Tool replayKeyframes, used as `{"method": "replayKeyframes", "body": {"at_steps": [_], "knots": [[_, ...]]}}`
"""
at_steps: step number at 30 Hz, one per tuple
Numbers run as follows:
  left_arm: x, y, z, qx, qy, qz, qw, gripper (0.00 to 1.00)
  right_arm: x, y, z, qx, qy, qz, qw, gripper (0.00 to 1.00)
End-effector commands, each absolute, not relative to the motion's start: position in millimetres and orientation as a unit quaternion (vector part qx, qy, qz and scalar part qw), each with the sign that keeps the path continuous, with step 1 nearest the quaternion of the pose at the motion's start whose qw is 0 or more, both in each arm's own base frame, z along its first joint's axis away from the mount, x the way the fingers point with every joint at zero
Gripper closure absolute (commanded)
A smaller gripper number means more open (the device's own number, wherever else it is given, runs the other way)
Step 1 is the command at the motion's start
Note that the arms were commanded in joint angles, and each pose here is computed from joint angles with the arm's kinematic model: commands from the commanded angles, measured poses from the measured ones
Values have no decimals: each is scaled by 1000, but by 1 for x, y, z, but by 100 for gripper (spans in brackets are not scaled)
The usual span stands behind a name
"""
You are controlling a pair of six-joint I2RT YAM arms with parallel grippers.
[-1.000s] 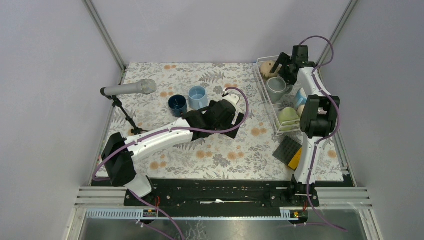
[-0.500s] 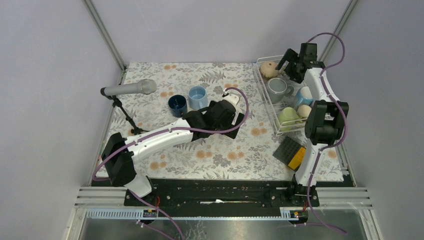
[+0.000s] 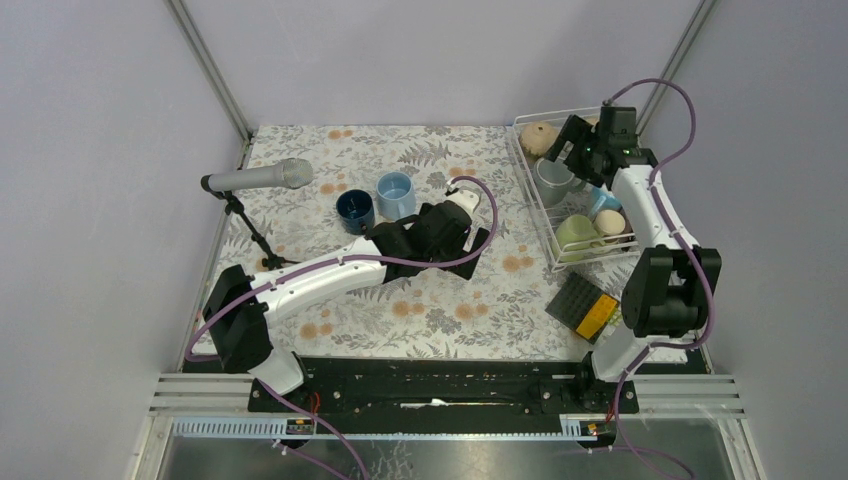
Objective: Unload the cups from the dish rack
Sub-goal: Unload the cup from the dish rack.
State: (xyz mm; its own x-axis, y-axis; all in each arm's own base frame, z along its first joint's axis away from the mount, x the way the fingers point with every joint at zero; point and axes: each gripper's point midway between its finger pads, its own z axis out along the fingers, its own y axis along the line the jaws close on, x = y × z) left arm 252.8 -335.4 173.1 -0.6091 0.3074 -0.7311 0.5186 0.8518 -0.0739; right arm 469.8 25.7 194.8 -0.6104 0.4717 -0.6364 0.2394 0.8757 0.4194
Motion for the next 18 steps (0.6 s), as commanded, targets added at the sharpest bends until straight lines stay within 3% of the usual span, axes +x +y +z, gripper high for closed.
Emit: {"method": "replayKeyframes", "body": {"at_steps": [1,18], "knots": [[254,-344,189,226,875,-170,393,1,457,62,195,178,886,164,395,0],[254,-341,192,224,873,-166,399,1,480,95,155,199,887,170,381,0]]}}
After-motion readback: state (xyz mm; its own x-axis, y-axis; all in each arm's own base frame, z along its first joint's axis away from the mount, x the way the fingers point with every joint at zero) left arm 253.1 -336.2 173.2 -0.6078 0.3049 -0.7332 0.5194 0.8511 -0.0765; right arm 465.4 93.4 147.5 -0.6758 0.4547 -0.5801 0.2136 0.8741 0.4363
